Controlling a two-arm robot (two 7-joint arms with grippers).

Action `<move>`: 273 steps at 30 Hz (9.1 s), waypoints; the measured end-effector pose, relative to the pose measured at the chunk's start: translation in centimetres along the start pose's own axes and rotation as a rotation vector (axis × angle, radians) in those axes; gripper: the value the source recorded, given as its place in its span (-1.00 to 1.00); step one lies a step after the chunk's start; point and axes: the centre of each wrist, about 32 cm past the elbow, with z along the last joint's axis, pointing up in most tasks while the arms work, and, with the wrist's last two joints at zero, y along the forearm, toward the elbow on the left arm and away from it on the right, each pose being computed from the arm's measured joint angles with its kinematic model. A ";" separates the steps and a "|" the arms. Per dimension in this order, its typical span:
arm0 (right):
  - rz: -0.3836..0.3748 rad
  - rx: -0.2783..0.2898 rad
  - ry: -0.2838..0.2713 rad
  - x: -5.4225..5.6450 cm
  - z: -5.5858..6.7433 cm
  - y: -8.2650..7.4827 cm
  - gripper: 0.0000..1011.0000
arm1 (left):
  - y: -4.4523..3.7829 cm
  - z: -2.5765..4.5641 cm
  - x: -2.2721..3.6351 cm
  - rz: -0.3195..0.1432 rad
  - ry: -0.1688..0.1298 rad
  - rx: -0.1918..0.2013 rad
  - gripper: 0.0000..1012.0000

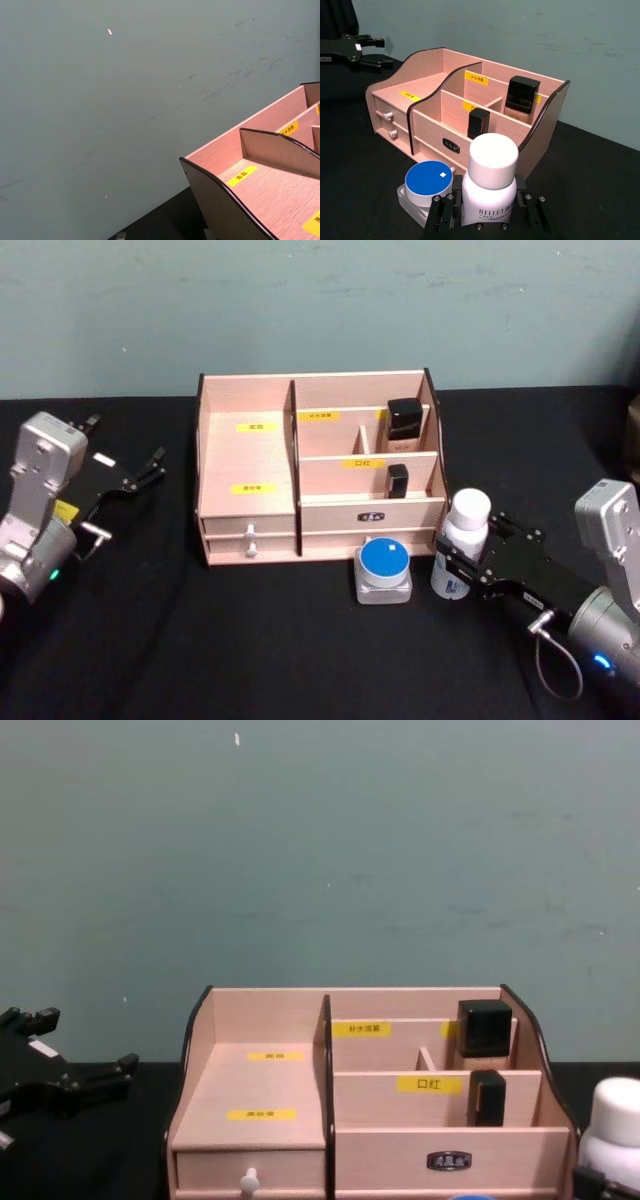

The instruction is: Pick up the facial cleanser and watermelon frost from the table and place them into the tiered storage box.

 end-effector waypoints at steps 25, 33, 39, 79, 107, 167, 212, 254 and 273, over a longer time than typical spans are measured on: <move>0.124 0.137 0.018 -0.4 5.8 -0.1 0.20 | 0.00 0.00 0.00 0.000 0.000 0.000 0.98; 0.153 0.162 0.002 -0.4 7.7 2.4 0.20 | 0.00 0.00 0.00 0.000 0.000 0.000 0.98; 0.161 0.173 -0.015 -0.2 8.6 4.7 0.20 | 0.00 0.00 0.00 0.000 0.000 0.000 0.98; 0.133 0.142 -0.061 2.7 10.3 16.5 0.20 | 0.00 0.00 0.00 0.000 0.000 0.000 0.98; 0.133 0.053 -0.038 2.4 7.7 17.2 0.20 | 0.00 0.00 0.00 0.000 0.000 0.000 0.98; 0.047 -0.010 -0.070 -2.8 12.4 0.3 0.98 | 0.00 0.00 0.00 0.000 0.000 0.000 0.98; -0.062 -0.294 0.063 -8.1 6.5 -0.2 0.98 | 0.00 0.00 0.00 0.000 0.000 0.000 0.98; -0.029 -0.274 0.060 -7.8 5.0 4.0 0.98 | 0.00 0.00 0.00 0.000 0.000 0.000 0.98; -0.039 -0.283 0.049 -8.0 4.6 5.0 0.98 | 0.00 0.00 0.00 0.000 0.000 0.000 0.98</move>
